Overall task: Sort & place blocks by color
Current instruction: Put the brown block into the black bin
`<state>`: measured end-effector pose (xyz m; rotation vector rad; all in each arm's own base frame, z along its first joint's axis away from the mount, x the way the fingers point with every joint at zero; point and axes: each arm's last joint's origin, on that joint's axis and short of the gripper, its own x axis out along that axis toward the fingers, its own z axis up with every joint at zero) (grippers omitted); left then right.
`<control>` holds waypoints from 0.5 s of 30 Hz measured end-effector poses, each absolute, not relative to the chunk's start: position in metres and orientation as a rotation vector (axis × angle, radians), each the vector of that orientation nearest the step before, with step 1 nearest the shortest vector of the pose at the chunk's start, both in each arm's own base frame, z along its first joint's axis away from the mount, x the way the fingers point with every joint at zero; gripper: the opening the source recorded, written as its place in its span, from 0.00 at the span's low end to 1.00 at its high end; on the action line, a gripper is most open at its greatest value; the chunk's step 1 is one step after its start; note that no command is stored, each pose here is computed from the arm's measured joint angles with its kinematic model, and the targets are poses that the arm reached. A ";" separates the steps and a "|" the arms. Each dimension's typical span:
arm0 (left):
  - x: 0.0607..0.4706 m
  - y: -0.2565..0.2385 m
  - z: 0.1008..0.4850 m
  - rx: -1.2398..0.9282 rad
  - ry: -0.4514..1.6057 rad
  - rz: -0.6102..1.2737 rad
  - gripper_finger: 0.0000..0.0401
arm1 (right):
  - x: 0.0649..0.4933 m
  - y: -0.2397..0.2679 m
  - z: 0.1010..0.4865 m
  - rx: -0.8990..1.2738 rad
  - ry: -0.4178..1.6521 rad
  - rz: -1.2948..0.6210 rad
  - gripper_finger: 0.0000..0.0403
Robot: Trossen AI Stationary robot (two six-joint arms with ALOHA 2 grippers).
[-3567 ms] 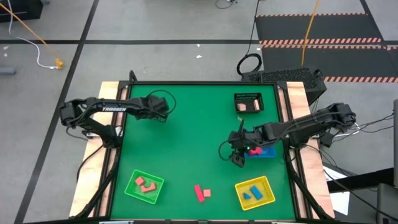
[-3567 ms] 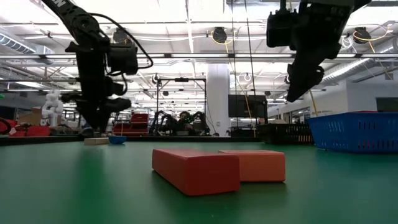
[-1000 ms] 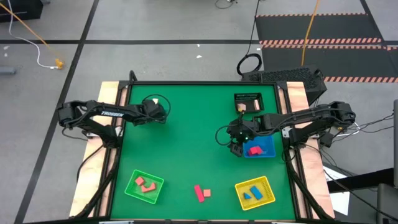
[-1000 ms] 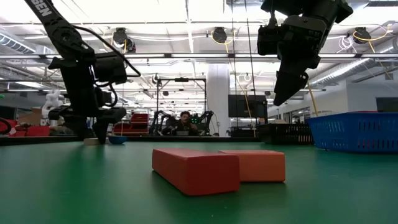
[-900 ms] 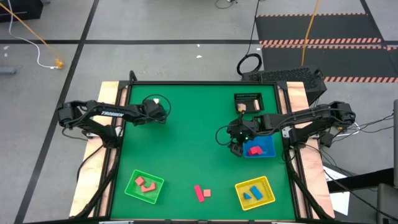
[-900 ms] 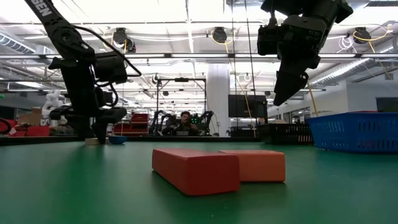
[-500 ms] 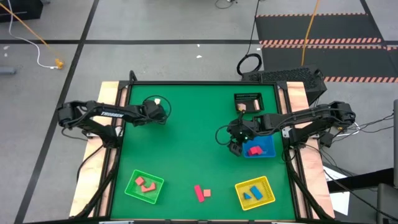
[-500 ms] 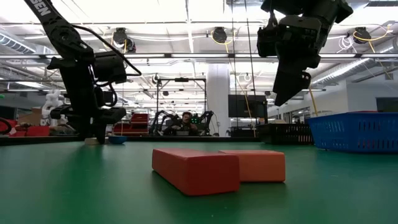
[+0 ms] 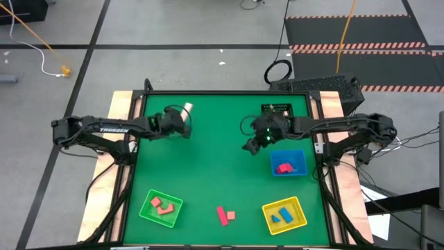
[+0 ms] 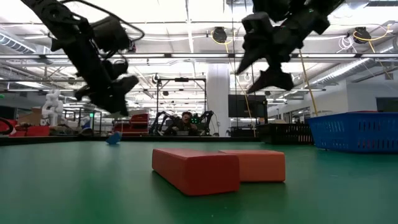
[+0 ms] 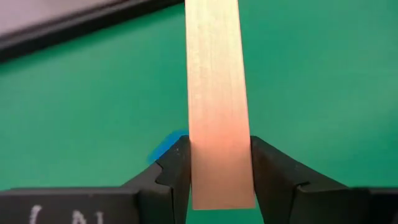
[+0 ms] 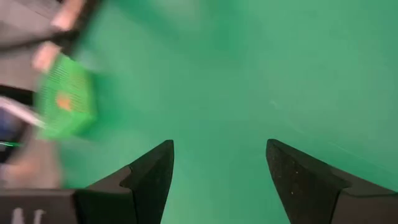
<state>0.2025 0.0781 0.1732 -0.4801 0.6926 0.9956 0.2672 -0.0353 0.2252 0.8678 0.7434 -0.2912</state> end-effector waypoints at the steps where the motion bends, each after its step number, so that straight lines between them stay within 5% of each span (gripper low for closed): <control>1: 0.207 0.074 0.175 -0.453 0.673 0.953 0.33 | 0.269 -0.040 0.228 0.906 0.717 -0.266 0.61; 15: 0.246 0.010 0.207 -0.214 0.374 0.494 0.33 | 0.287 -0.070 0.247 1.122 0.420 -0.116 0.61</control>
